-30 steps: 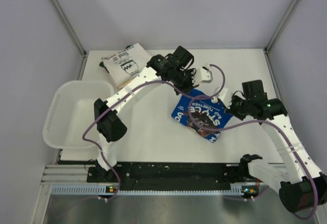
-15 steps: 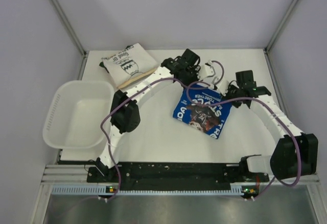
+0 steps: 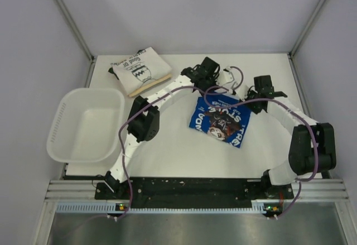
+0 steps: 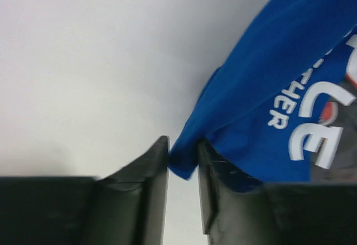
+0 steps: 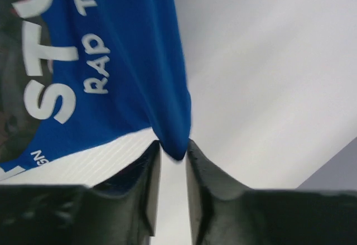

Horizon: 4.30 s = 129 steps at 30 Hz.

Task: Fold and stack the t-shirts
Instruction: Fold the long partially folded tshirt into a neat square, then smooth out wrinkles on the folded tshirt, then put the neatly folded tshirt into the corner of the board with both arms

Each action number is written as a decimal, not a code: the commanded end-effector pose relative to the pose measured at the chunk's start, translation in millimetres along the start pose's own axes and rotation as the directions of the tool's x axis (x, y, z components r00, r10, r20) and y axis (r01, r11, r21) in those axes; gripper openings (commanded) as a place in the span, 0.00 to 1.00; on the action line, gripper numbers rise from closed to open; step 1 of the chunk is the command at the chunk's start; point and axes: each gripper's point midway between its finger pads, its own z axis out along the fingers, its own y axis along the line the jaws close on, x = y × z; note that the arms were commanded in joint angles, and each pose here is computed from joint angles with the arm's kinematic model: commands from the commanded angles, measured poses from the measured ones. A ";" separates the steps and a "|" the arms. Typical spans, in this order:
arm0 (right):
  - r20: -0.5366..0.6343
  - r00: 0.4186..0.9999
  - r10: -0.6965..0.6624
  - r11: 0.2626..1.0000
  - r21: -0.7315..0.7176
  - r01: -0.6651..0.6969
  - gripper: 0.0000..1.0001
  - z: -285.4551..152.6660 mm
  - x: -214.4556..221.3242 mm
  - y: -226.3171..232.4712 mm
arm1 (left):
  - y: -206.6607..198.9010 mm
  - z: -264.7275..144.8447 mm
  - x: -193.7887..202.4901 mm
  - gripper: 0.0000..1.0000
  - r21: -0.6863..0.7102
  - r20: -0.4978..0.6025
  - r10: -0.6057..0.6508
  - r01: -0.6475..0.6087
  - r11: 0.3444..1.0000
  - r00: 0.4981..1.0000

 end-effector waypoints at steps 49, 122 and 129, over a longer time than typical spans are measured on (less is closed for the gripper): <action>0.083 0.265 0.961 0.274 -0.132 -0.953 0.05 -40.8 -69.3 42.4 | -122.3 -98.5 10.2 0.25 0.503 -0.012 -0.251 0.223 0.835 0.968; 0.187 0.359 0.914 0.403 -0.343 -0.849 0.00 41.0 -134.2 -35.0 | 28.5 -50.5 26.7 0.00 0.351 0.069 -0.700 0.639 0.684 0.711; 0.270 0.412 0.870 0.492 -0.445 -0.748 0.00 22.4 -214.0 -47.7 | 54.1 -100.0 45.3 0.00 0.274 0.133 -0.638 0.591 0.759 0.758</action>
